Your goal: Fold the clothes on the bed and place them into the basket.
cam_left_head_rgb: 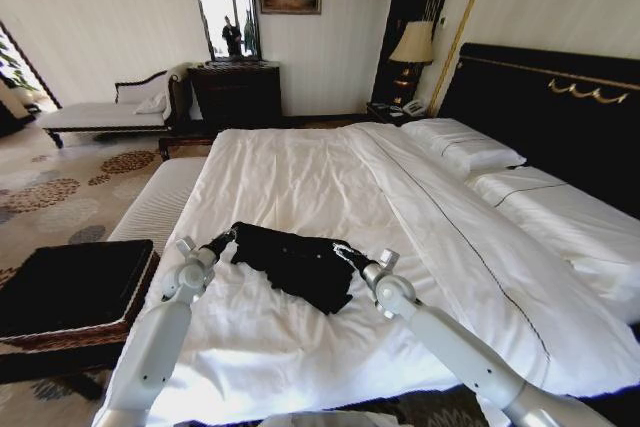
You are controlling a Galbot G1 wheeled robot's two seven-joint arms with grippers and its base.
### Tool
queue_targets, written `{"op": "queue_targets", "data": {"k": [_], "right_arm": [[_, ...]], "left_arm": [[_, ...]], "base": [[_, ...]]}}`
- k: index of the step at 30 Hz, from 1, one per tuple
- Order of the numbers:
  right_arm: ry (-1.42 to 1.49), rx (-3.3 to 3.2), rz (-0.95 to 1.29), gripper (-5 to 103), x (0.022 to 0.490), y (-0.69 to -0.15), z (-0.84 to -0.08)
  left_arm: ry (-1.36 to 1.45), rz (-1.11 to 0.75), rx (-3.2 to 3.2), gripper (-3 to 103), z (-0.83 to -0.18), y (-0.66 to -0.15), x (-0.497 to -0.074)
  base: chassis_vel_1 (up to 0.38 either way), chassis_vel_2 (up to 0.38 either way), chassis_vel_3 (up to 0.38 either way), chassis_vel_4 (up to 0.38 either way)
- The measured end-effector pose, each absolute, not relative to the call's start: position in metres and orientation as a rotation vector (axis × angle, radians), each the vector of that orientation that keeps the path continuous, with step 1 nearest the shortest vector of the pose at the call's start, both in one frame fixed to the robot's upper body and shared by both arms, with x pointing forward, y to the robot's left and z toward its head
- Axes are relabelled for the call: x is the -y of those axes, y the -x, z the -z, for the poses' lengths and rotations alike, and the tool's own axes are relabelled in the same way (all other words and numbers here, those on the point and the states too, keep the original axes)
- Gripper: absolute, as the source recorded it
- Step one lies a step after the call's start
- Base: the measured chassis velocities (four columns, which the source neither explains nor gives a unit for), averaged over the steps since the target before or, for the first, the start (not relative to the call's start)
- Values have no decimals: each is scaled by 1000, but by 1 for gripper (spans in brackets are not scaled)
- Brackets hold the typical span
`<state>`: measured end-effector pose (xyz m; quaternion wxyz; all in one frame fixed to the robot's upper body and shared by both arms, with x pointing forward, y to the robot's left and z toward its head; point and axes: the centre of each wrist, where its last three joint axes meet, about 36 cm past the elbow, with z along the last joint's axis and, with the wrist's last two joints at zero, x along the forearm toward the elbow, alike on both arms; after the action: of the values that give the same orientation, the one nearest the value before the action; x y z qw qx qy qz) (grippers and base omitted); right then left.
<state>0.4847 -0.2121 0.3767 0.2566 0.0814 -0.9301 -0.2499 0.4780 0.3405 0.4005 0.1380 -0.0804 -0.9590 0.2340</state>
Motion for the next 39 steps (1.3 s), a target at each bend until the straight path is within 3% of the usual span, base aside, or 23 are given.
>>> {"op": "queue_targets", "data": {"k": [8,11,13,16,23,30,39], "right_arm": [[-267,2706,530,100,227,-503,-365],[-449,2875,194,100,251,-518,-356],[-485,2894,122,100,254,-520,-355],[-686,2914,-251,100,268,-527,-341],[-800,2842,-571,100,275,-534,-318],[-730,2770,-427,100,259,-533,-305],[-702,2777,-413,100,257,-541,-295]], "left_arm": [[190,-659,2789,1,-394,-463,-351],[190,-668,2795,1,-396,-460,-351],[190,-672,2797,1,-397,-460,-352],[184,-702,2806,1,-404,-460,-354],[188,-702,2818,1,-412,-458,-355],[190,-695,2826,1,-417,-452,-356],[179,-686,2820,1,-414,-448,-356]], "base": [[0,0,0,0],[0,0,0,0],[0,0,0,0],[0,0,0,0],[0,0,0,0],[0,0,0,0],[0,0,0,0]]}}
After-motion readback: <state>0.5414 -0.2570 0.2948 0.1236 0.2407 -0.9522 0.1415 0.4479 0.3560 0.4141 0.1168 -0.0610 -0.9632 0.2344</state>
